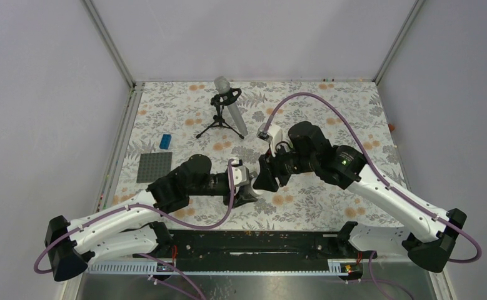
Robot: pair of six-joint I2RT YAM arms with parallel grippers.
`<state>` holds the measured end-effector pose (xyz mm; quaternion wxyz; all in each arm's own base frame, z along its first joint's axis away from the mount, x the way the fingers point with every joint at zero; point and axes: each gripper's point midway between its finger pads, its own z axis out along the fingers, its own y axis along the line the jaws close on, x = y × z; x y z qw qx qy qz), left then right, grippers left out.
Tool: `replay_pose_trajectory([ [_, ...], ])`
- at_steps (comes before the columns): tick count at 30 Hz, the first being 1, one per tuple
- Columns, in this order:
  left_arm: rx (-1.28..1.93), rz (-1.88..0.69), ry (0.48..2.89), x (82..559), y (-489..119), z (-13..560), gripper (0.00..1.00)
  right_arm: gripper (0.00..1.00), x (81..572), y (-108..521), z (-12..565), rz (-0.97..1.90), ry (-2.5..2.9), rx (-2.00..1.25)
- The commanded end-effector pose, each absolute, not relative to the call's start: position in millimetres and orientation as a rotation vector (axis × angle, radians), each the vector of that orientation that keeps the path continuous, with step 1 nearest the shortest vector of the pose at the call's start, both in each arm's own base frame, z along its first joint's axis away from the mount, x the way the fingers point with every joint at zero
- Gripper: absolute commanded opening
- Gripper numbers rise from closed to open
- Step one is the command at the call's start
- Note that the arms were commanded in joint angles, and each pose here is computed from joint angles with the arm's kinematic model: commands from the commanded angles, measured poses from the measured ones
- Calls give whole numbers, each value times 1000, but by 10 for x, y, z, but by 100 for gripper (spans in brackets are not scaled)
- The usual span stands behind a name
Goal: Sort the pills into containers
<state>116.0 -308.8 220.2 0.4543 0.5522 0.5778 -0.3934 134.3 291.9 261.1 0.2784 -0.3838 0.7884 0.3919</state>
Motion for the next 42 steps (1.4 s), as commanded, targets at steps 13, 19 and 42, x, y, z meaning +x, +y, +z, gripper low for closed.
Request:
replay_pose_trajectory([
  [13, 1100, -842, 1335, 1548, -3091, 2643, 0, 24, 2051, 3241, 2683, 1142, 2340, 130],
  [19, 1032, -834, 1386, 1616, -3058, 2621, 0, 81, 2095, 3151, 3023, 1136, 2189, 2],
  [42, 995, -969, 1330, 1452, -3099, 2695, 0, 64, 1428, 2837, 3102, 1012, 1915, -1091],
])
